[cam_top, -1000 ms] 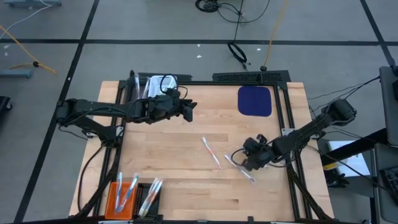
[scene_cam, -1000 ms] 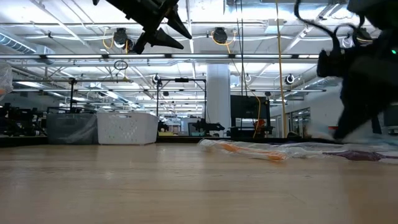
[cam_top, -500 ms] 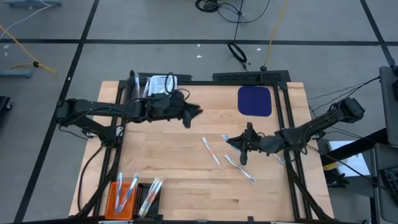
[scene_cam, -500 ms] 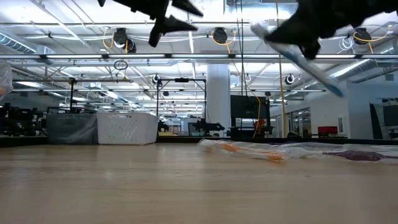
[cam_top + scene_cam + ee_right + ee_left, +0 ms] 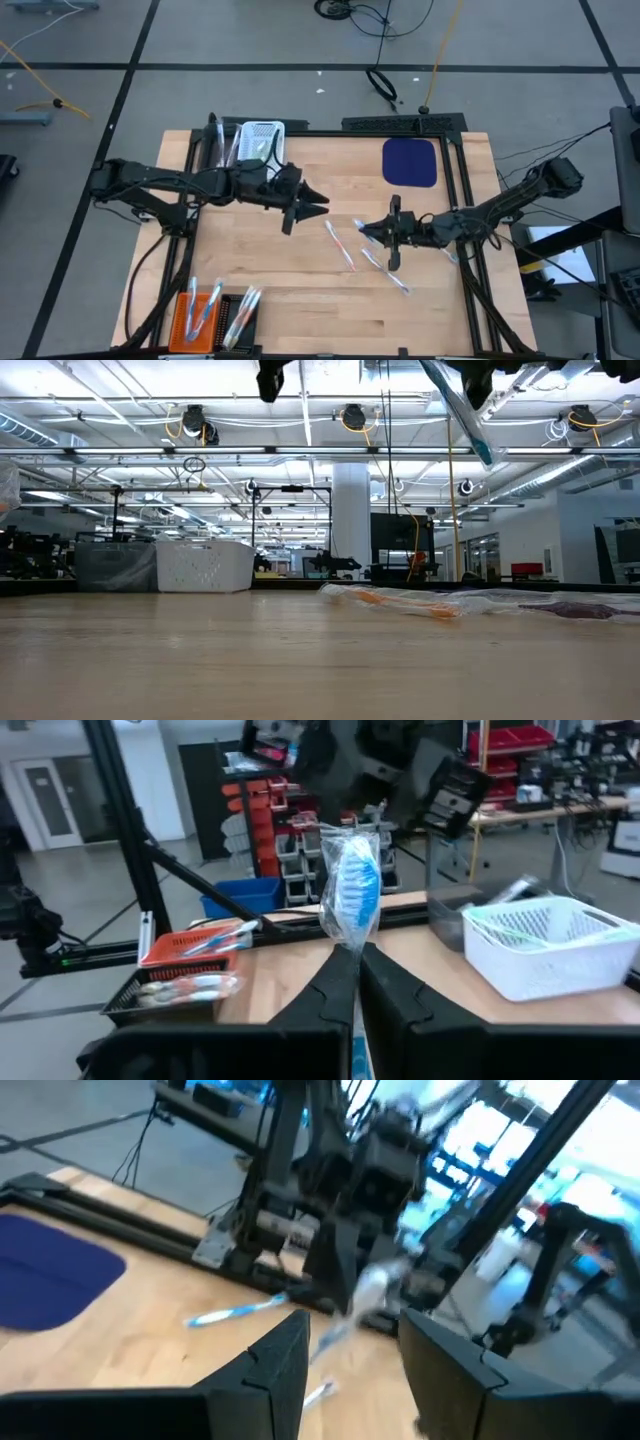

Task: Pick & Place Toothbrushes
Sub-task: Put the blue toothbrush into the orange bin

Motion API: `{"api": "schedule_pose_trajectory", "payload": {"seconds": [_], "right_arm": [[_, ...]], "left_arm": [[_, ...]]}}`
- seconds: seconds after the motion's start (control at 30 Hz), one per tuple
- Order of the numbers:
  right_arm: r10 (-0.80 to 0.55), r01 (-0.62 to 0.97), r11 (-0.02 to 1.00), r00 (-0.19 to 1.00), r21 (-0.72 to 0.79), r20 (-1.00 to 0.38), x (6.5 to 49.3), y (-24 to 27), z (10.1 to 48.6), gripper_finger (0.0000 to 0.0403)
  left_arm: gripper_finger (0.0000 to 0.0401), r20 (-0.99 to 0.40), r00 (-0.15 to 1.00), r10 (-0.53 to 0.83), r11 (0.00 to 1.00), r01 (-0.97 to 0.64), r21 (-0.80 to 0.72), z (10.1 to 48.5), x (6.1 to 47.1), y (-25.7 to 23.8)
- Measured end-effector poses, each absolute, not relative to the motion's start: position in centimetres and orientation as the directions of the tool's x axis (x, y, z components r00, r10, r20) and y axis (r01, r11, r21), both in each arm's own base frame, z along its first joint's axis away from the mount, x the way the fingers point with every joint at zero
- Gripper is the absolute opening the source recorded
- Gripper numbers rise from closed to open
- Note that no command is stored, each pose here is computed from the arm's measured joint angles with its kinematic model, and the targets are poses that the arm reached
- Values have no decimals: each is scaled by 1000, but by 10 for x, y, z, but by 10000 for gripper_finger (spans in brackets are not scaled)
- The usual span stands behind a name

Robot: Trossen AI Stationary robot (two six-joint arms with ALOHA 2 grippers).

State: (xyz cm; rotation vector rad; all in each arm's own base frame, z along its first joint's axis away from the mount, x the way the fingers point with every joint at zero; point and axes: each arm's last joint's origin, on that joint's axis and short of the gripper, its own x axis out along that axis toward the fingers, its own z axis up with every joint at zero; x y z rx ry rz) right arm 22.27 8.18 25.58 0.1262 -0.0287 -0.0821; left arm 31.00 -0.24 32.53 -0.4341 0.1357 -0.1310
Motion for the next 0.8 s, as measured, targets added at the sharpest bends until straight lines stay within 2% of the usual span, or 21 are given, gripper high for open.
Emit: {"api": "schedule_pose_trajectory", "payload": {"seconds": [0.1,0.23,0.4,0.57,0.8], "right_arm": [[-67,63,992,997,108,33,227,88,251,0],[-44,35,995,994,93,98,235,94,249,0],[90,-101,994,979,51,181,236,99,253,0],[93,-101,994,974,29,205,236,100,255,0],[98,-110,993,966,38,237,238,103,255,0]], "left_arm": [[157,-73,984,-164,891,116,-440,328,310,-6],[157,-86,975,-205,923,163,-350,326,311,-20],[157,-131,960,-248,941,206,-269,313,319,-38],[157,-126,949,-290,939,257,-227,301,329,-56],[157,-84,969,-233,966,220,-134,277,350,-77]]}}
